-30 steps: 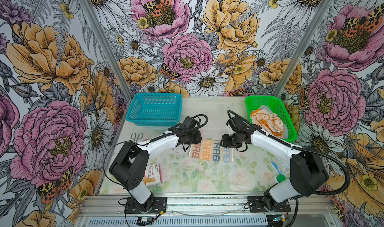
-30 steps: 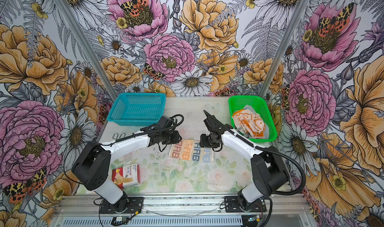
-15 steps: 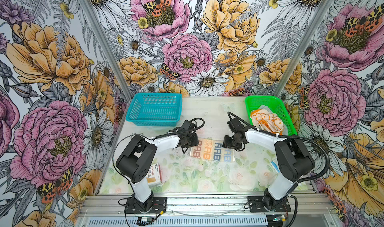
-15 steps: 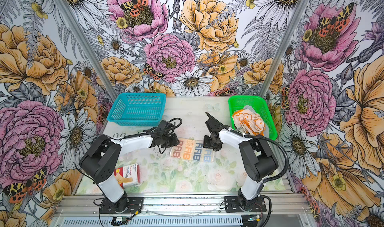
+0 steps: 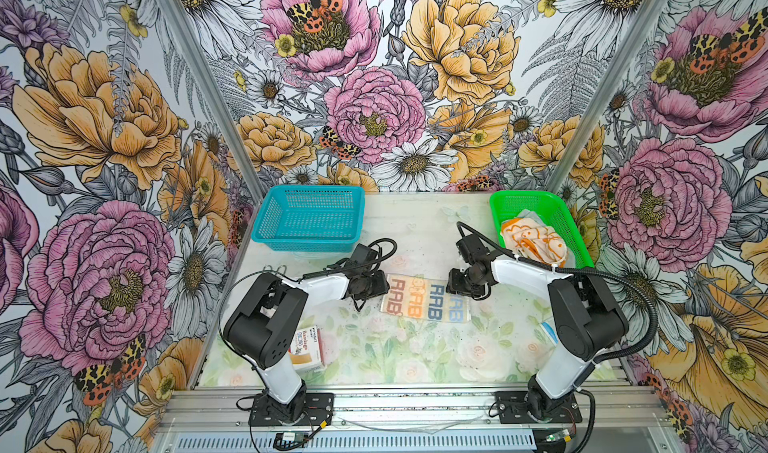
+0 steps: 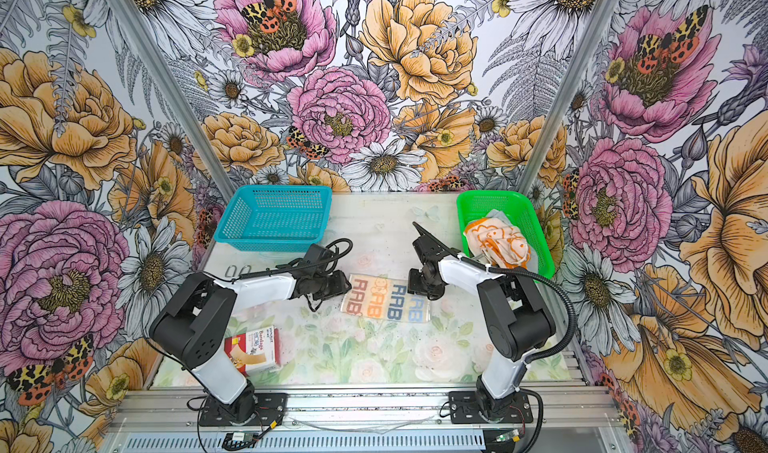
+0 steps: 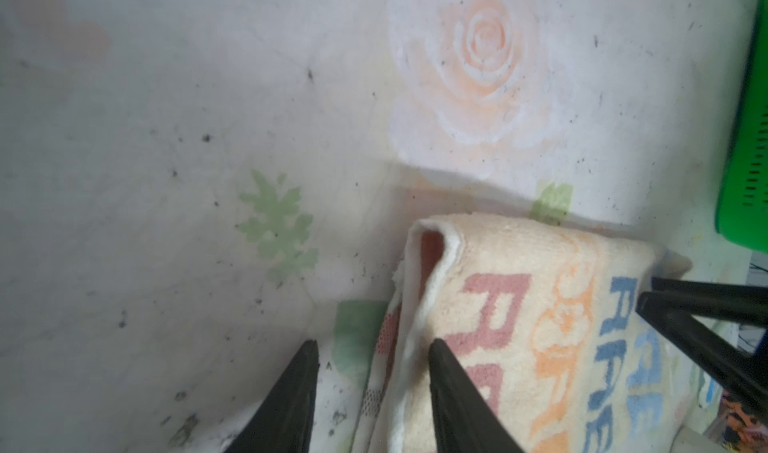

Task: Fold and stack the towels
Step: 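Grasp the towel's end with the left gripper while the right pinches the other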

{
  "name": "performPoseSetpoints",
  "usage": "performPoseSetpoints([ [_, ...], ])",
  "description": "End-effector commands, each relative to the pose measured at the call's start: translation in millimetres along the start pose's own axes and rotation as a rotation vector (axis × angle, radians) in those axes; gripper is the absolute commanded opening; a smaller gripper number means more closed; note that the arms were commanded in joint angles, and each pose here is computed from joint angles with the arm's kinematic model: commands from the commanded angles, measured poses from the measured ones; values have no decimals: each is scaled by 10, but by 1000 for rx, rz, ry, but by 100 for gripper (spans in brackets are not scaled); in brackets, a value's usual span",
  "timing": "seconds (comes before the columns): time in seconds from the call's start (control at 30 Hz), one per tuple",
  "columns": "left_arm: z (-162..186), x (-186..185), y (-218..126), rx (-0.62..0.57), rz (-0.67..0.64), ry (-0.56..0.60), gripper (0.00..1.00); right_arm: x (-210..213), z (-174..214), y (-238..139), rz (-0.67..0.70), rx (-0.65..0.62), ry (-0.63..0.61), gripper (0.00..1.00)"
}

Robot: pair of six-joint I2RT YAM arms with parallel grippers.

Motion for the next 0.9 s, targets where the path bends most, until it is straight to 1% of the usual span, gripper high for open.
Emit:
performPoseSetpoints([
  [0.0, 129, -91, -31, 58, 148, -11, 59, -169, 44, 170, 62, 33, -3, 52],
  [0.07, 180, -85, -60, 69, 166, -6, 67, -170, 47, 167, 62, 32, -3, 52],
  [0.13, 203, -59, -77, 80, 166, -7, 70, -169, 59, 172, 59, 37, -3, 53],
  [0.3, 315, -67, 44, 165, 233, -47, 62, -146, 45, 144, 49, 30, -3, 53],
  [0.43, 338, -65, 99, 161, 231, -52, 60, -133, 31, 107, 44, 18, -5, 53],
  [0.47, 316, -68, 114, 155, 233, -59, 58, -134, 34, 109, 45, 20, -4, 53],
  [0.53, 271, -125, 146, 150, 249, -63, 53, -126, 32, 111, 42, 21, -4, 53],
  [0.63, 210, -240, 198, 147, 260, -51, 43, -106, 28, 96, 36, 17, -4, 53],
  [0.67, 184, -289, 204, 146, 265, -45, 38, -101, 20, 85, 34, 13, -4, 52],
  [0.83, 70, -433, 152, 128, 271, -12, 2, -55, -17, 21, 15, -5, -16, 52],
  [0.87, 35, -464, 119, 123, 271, 0, 0, -33, -37, -9, 8, -15, -23, 52],
])
Point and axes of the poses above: each gripper's point midway between its finger pads, its own y axis out along the fingers, its own x axis along the line the jaws close on, z = x × y, the point moved 2 cm from there along -y, back along the fingers, and after that the axes turned 4 degrees about -y, right-handed, at the moved point
